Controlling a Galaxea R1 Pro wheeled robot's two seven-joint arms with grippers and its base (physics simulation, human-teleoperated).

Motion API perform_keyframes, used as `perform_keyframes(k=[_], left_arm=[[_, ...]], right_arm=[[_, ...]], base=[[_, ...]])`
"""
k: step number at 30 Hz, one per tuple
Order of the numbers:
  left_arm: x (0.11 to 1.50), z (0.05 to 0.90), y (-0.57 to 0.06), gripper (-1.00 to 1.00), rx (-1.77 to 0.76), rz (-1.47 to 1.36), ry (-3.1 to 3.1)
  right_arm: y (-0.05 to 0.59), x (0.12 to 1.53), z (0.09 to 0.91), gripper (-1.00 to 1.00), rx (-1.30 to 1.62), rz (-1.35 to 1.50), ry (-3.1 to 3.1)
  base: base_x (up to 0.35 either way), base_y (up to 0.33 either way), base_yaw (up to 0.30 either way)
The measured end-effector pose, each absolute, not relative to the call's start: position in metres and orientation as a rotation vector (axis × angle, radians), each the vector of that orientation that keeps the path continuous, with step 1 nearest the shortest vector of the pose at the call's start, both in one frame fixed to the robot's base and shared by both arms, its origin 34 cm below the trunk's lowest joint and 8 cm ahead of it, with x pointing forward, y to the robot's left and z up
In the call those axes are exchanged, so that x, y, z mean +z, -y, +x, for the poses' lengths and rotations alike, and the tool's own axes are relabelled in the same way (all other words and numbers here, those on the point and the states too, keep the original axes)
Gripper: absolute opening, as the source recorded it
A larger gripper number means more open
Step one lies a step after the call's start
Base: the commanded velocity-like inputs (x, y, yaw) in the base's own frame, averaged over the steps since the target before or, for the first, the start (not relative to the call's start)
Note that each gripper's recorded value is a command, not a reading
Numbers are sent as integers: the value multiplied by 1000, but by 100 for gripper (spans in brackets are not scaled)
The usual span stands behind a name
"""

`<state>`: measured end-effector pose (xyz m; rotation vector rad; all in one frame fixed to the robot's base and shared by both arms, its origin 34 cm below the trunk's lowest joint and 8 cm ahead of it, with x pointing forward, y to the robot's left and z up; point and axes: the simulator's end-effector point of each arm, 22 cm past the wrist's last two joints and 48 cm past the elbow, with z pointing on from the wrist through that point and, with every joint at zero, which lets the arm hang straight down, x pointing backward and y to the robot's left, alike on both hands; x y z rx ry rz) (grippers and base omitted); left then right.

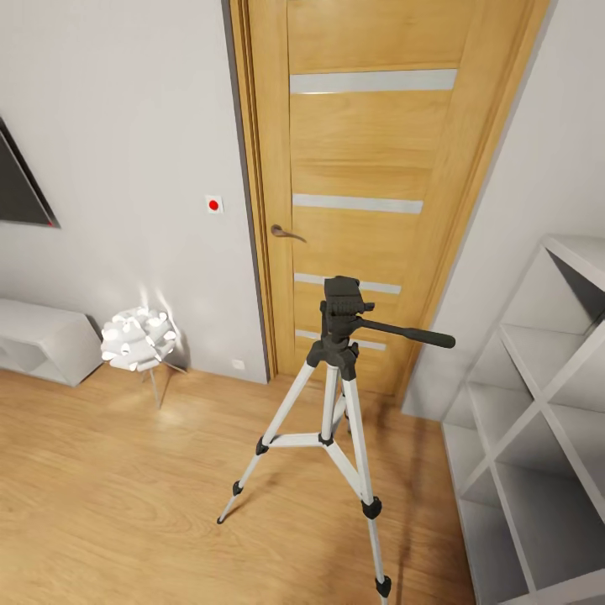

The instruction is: Attach the digital camera to the camera tripod in the bedroom.

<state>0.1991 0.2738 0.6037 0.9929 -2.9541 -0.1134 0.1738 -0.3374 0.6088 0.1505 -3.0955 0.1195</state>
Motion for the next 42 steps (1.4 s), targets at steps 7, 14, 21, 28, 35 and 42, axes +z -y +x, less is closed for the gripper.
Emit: perform_keyframes(k=[7,14,21,28,35,42], left_arm=[[604,199,-273,-100,-112,992,2954],[604,199,-272,-100,-112,991,2954],[604,199,-272,-100,-113,991,2955],[604,199,-272,-100,-113,991,2954],[604,199,-272,-100,-112,992,2954],[604,199,-272,-100,-113,992,2954]], right_arm=[[405,635,310,100,373,244,3319],[385,719,450,100,221,197,3452],[370,808,558,100,148,119,3571],[340,927,698,100,59,38,3745],[277,981,741,100,6,231,3794],[232,993,748,100,-58,380,3793]], base=[[0,0,0],[0,0,0],[0,0,0],[0,0,0],[0,0,0],[0,0,0]])
